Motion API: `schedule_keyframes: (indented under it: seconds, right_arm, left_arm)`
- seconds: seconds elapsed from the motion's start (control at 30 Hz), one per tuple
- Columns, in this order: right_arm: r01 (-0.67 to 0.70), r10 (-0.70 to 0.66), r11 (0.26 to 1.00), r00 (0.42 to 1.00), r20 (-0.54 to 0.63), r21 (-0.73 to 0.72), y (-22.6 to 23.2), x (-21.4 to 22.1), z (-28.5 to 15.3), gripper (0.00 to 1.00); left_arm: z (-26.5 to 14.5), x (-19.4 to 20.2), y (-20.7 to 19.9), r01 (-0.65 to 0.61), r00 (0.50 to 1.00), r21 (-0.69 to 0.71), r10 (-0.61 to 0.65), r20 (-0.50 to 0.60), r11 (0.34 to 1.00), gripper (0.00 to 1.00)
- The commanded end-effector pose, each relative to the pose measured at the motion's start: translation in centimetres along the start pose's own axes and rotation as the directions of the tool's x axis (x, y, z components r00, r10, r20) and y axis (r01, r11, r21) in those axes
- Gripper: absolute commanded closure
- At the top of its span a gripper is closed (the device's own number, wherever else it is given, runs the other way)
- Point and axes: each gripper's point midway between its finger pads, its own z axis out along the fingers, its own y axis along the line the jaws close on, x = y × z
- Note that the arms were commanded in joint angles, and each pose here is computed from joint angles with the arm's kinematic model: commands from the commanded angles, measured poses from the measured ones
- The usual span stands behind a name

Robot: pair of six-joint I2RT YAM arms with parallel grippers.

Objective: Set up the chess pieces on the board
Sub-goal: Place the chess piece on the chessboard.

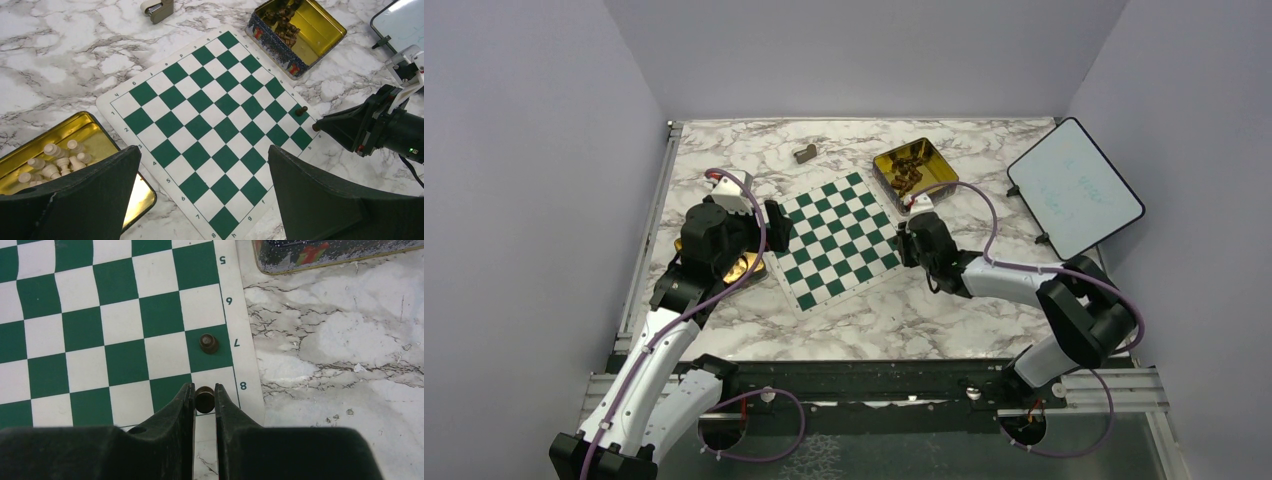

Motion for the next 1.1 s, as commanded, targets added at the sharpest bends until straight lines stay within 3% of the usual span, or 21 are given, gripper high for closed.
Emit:
schedule_keyframes:
  seconds: [0.0, 1.07]
  right_arm:
    - [0.005, -0.005, 1.000, 0.999, 0.032, 0.022, -0.2, -0.3, 0.4, 0.84]
    - [0.022, -0.023, 0.997, 1.000, 0.011, 0.067, -0.7, 0.5, 1.6, 0.81]
  left_arm:
    - [-0.2, -0.1, -0.3, 0.001, 1.000, 0.010, -0.001, 0.010, 1.000, 0.01]
    - [-0.5, -0.3, -0.3, -0.002, 1.000, 0.010, 0.002, 0.022, 1.000, 0.01]
